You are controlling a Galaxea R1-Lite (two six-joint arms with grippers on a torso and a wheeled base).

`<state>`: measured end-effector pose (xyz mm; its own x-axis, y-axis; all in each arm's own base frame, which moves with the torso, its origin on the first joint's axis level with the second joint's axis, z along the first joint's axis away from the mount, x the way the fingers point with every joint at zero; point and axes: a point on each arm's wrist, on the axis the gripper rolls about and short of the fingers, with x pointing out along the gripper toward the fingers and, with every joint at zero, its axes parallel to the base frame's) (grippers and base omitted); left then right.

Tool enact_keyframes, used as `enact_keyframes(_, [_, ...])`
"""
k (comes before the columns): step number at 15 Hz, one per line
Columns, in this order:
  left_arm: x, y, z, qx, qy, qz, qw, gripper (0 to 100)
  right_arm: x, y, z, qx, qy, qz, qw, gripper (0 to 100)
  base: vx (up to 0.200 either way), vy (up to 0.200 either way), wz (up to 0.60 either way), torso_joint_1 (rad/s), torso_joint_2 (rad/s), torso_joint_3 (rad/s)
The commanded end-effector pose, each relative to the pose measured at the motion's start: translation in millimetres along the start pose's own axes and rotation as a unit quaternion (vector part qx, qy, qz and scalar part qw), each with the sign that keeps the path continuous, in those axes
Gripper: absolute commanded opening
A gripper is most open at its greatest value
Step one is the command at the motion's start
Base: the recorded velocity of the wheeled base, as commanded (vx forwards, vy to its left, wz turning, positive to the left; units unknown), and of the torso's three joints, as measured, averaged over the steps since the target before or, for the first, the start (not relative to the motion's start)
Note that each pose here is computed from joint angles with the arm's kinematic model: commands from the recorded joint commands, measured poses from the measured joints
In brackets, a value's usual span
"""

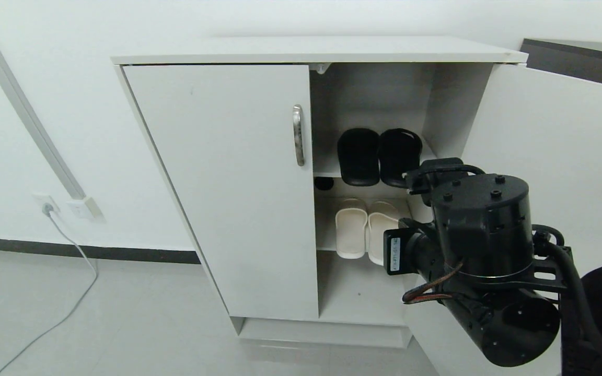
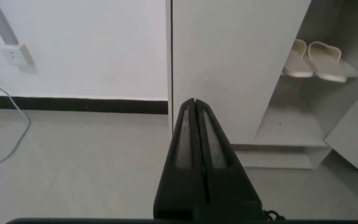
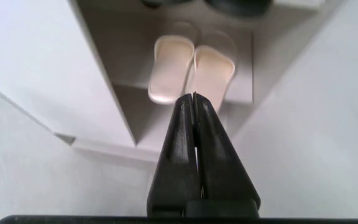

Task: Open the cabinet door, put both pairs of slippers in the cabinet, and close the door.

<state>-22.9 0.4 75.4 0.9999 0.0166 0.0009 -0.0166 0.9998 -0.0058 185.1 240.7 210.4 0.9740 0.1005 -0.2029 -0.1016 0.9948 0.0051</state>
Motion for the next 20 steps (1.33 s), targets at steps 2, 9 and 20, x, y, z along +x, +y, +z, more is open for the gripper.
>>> enact_keyframes(2, [0.1,0.0,0.1,0.000,0.000,0.000,1.0000,0,0.8,0.0,-1.5,0.001,-0.001,0.000,1.000,0,-0.200,0.000,0.00,0.002,0.00,0.000])
enact_keyframes(9, [0.1,0.0,0.1,0.000,0.000,0.000,1.0000,0,1.9,-1.9,-9.2,-0.012,0.007,-0.001,1.000,0,-0.143,0.000,0.00,0.002,0.00,0.001])
enact_keyframes(20, [0.1,0.0,0.1,-0.001,0.000,0.000,1.0000,0,4.6,-0.7,-11.3,-0.012,0.007,-0.001,1.000,0,0.000,0.000,0.00,0.000,0.00,0.000])
